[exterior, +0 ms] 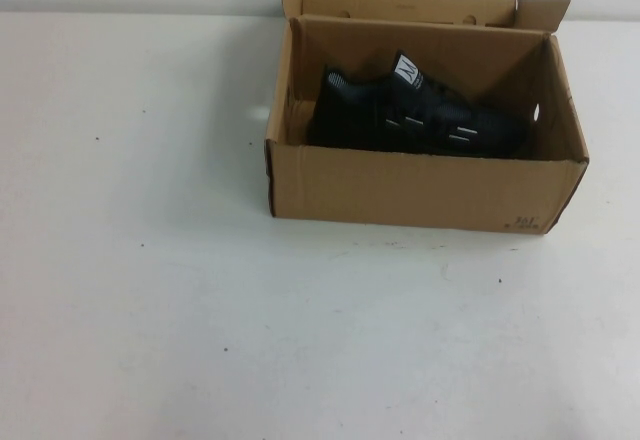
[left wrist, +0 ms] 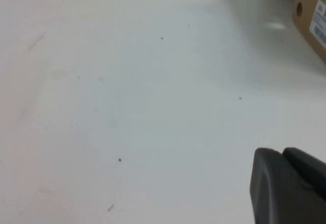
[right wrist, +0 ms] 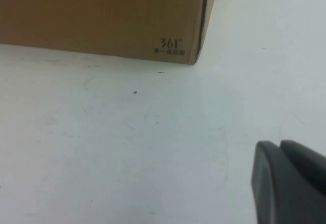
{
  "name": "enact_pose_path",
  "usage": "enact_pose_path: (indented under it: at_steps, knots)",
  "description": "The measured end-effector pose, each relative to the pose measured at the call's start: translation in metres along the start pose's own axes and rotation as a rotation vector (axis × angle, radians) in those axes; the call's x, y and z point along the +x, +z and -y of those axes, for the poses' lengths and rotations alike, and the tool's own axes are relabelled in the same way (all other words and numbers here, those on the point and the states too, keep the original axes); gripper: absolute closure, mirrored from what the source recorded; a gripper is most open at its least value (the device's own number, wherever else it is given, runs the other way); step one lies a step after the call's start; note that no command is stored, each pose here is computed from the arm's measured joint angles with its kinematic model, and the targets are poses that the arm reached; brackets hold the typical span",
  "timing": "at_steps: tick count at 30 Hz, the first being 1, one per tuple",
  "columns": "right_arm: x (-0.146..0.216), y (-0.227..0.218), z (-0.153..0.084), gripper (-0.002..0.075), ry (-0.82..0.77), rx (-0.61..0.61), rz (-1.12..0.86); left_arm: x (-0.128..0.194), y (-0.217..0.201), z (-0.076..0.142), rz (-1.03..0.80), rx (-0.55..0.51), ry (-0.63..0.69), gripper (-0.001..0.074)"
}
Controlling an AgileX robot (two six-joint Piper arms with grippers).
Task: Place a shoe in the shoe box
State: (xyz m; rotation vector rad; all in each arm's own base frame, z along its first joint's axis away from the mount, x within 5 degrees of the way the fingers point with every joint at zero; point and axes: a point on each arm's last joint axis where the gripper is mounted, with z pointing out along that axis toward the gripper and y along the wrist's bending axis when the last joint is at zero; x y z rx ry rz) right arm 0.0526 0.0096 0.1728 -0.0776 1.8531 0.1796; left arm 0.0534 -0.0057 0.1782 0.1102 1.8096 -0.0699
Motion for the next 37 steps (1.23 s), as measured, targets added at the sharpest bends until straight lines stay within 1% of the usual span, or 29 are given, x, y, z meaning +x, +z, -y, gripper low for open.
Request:
enact_pose_path:
  at_steps: [4,37]
  knots:
    - [0.0000,0.0000,0.0000,0.0741,0.002,0.000,0.000,0.0075,0.0004,0.0004,-0.068,0.003,-0.013,0.0736]
    - [0.0000,0.0000,0.0000,0.0741,0.002,0.000,0.000,0.0077,0.0003,0.0004,-0.070,0.003,-0.015,0.0736]
